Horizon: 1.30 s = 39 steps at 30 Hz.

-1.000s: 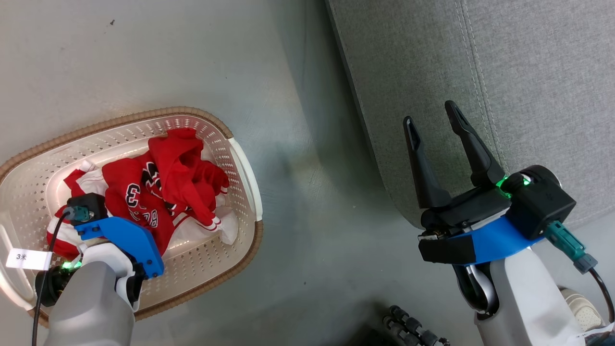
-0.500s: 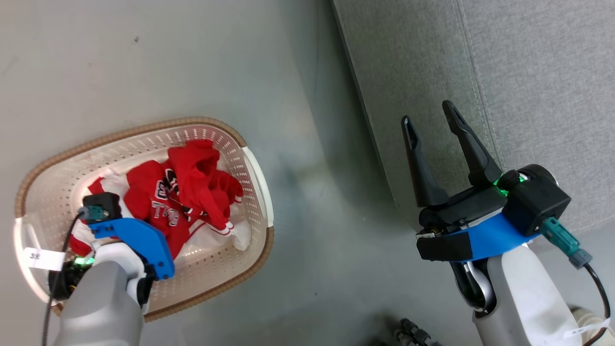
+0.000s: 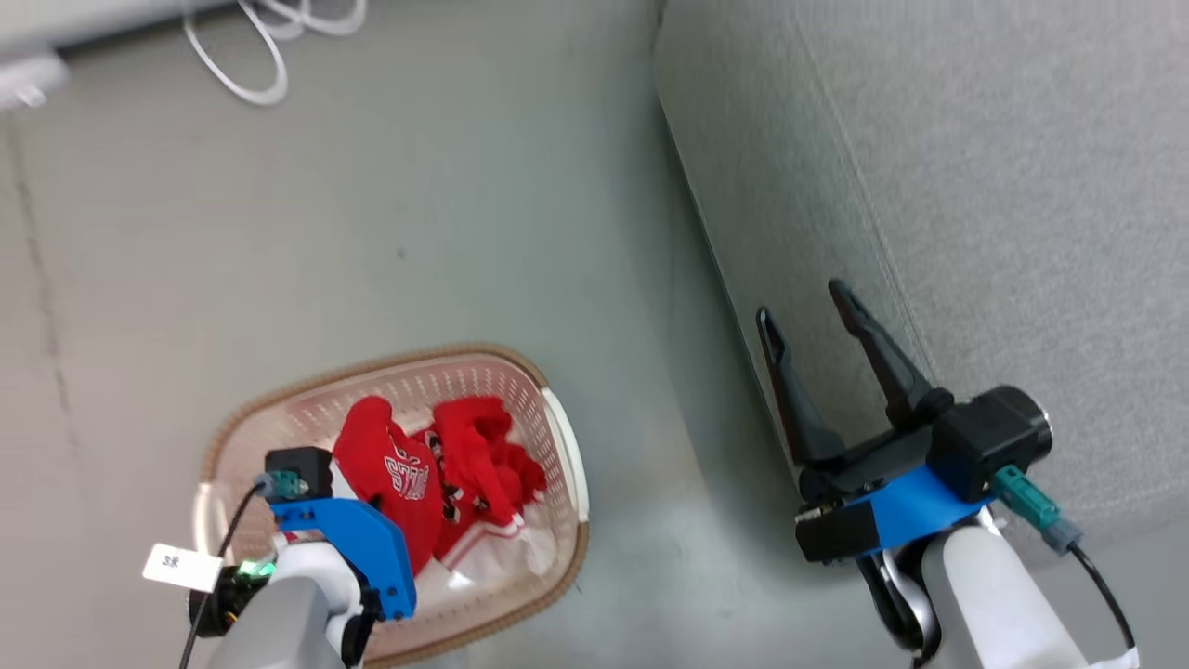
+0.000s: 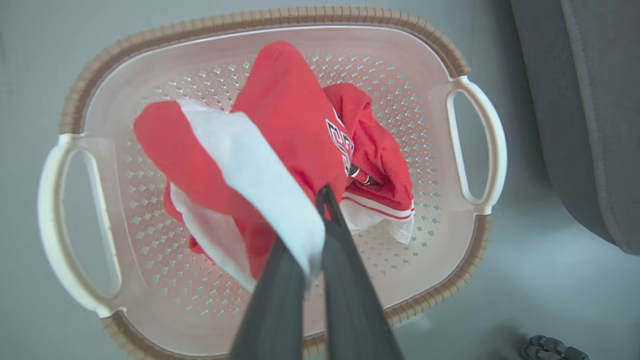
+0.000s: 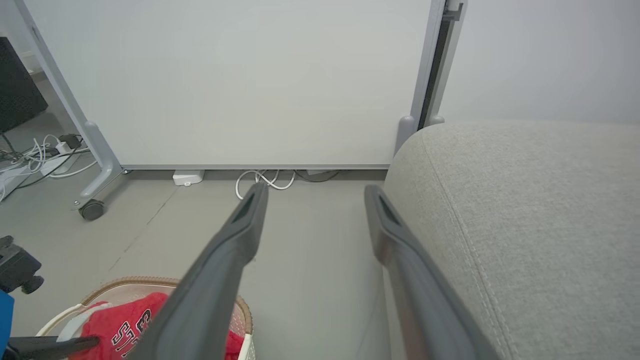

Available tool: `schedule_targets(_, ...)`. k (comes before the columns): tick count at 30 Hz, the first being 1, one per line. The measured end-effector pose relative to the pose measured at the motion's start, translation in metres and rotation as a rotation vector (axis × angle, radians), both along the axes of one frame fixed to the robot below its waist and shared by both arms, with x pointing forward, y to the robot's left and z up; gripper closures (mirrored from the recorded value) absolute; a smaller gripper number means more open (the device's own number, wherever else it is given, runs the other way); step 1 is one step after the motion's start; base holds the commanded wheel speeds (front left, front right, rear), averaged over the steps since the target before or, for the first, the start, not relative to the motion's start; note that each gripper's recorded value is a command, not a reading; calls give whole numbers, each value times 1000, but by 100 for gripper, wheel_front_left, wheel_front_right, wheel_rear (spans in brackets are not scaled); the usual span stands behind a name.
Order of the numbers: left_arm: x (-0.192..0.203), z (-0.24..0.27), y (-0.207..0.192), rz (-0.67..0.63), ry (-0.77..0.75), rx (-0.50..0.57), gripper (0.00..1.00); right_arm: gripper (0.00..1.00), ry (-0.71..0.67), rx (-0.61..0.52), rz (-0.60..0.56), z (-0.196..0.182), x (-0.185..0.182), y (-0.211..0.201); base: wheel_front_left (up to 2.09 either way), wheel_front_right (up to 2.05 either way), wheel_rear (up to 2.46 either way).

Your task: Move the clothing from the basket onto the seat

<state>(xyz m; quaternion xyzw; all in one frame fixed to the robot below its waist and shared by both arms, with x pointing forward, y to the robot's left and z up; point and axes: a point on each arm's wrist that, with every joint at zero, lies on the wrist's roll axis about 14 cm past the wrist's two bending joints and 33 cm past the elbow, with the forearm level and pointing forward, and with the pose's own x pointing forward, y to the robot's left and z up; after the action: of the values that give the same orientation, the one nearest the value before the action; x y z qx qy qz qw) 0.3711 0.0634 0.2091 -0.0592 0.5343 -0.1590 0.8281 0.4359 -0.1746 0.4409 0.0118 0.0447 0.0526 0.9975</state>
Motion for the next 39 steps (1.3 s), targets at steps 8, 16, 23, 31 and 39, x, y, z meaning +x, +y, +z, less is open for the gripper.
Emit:
schedule_targets(8, 13, 76, -10, -49, -266, -38, 100, 0, -89, 17, 41, 39, -29, 18, 0, 0, 0)
schedule_targets(16, 21, 162, -49, -98, -502, -200, 100, 0, -131, 23, 103, 55, -49, 41, 0, 0, 0)
schedule_targets(23, 30, 235, -78, -180, -678, -300, 100, 0, -149, 21, 163, 64, -53, 62, 0, 0, 0)
schedule_targets(31, 36, 310, -106, -272, -846, -393, 100, 0, -155, 12, 199, 70, -60, 74, 0, 0, 0)
schedule_targets(39, 38, 358, -128, -373, -945, -416, 100, 0, -159, 2, 213, 75, -65, 78, 0, 0, 0)
